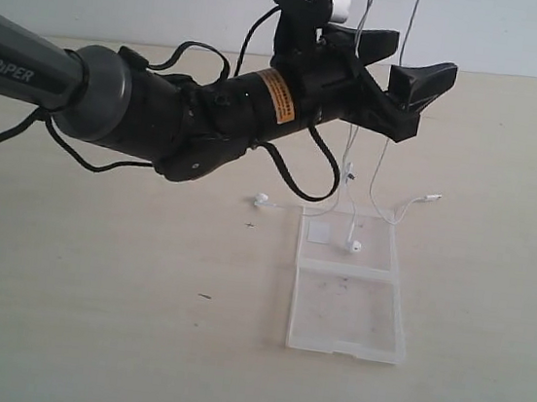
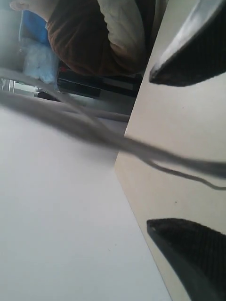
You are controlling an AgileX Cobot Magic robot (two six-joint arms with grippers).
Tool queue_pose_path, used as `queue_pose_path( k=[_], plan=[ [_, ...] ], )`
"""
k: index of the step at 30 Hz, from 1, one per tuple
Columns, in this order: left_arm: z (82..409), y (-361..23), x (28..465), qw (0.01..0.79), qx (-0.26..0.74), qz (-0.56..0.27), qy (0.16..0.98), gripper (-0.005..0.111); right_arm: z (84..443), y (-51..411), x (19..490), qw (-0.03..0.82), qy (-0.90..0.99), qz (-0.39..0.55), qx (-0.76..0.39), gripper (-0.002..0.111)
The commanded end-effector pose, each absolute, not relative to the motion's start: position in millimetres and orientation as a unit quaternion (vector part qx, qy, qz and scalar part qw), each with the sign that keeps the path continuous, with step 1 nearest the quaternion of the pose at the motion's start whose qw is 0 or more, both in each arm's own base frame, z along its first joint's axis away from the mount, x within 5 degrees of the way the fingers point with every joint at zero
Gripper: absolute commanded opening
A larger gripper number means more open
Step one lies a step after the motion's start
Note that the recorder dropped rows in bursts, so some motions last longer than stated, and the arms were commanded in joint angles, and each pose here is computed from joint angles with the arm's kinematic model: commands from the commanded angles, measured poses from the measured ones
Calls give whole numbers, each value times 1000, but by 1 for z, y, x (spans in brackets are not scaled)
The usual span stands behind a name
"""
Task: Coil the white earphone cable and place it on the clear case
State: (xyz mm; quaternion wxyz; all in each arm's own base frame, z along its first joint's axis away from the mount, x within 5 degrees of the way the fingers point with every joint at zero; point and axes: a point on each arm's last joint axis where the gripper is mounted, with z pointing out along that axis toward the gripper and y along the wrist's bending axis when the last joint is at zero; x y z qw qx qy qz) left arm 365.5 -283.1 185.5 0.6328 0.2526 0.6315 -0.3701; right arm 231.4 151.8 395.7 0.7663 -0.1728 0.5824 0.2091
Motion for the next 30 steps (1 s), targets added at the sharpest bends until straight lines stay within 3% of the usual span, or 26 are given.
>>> queue_pose_path(
  k=[1, 6, 12, 19, 30],
  plan=[
    [182, -288, 370, 631, 244, -372, 636, 74, 394, 153, 232, 764, 585, 204, -181, 0],
    [184, -289, 372, 633, 240, -369, 637, 72, 394, 153, 232, 764, 585, 204, -181, 0],
    [183, -288, 373, 631, 235, -364, 644, 54, 393, 153, 232, 761, 589, 203, -182, 0],
    [182, -287, 374, 629, 227, -360, 650, 69, 393, 153, 232, 760, 589, 203, -183, 0],
    [178, -286, 375, 618, 227, -350, 666, 69, 394, 153, 232, 768, 581, 195, -187, 0]
  ],
)
